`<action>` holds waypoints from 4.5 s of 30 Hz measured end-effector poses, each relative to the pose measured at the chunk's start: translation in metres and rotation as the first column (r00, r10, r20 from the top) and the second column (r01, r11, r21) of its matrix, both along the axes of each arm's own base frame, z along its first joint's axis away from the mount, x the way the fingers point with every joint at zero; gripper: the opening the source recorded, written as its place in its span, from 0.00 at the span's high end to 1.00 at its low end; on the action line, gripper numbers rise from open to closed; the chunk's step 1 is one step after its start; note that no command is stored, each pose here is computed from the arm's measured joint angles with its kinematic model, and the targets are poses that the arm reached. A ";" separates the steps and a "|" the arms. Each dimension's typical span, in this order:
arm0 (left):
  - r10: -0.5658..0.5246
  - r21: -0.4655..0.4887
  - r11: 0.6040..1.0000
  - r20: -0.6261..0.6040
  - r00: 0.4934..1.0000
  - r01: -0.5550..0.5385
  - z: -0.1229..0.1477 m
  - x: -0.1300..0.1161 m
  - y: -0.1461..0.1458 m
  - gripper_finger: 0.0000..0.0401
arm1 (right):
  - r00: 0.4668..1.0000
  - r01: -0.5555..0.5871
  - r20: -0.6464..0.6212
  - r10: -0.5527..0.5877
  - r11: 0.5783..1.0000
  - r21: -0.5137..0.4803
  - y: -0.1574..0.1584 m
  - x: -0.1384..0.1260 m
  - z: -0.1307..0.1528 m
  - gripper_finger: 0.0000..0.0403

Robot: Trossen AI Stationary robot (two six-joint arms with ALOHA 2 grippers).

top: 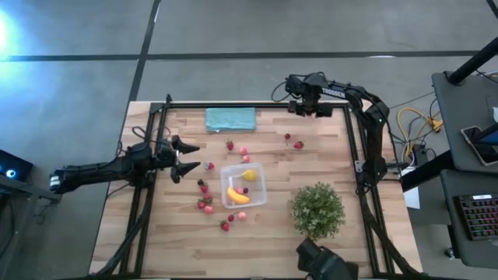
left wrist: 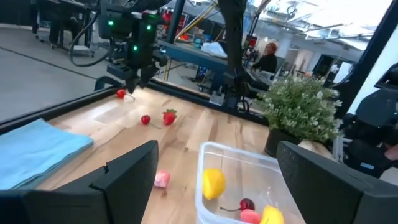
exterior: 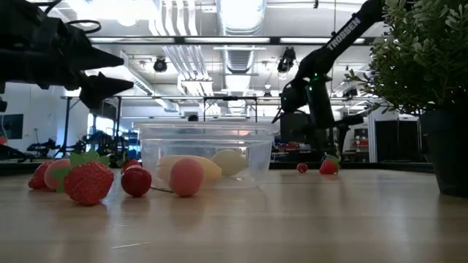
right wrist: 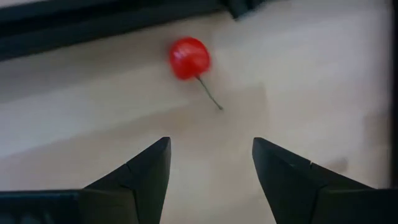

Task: Pick and placing Produce into tupperware
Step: Put the red cherry into the transparent bin, then put the red strawberry into the transparent bin

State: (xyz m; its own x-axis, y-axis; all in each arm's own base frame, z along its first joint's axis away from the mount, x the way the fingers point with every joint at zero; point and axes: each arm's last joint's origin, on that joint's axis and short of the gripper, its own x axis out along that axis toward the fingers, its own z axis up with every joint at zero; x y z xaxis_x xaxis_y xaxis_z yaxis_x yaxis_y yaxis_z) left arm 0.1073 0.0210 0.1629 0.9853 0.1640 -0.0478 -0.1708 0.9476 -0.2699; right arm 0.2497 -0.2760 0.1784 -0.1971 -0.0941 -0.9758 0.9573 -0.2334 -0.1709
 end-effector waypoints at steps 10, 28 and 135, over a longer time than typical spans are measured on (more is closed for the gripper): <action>0.052 -0.008 0.999 -0.049 0.997 -0.052 -0.005 0.003 0.002 0.22 | 0.999 -0.006 0.032 0.009 0.997 -0.075 -0.014 -0.009 -0.012 0.46; 0.173 0.001 0.985 -0.068 0.983 -0.173 -0.006 0.003 0.006 0.22 | 0.999 -0.008 0.050 0.013 0.995 -0.103 -0.022 -0.021 -0.027 0.46; 0.202 0.005 0.979 -0.086 0.976 -0.202 -0.008 0.004 0.007 0.22 | 0.381 -0.880 0.057 0.923 0.343 0.329 0.159 0.091 0.046 0.41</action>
State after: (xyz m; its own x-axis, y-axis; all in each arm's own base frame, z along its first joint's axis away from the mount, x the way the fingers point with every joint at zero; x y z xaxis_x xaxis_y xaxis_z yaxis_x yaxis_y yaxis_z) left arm 0.1110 0.0277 0.1551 0.9242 0.3588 -0.1311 -0.3810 0.8903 -0.2494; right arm 0.3405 -0.1169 0.2241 -0.2697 -0.0424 -0.9620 0.5213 0.8335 -0.1829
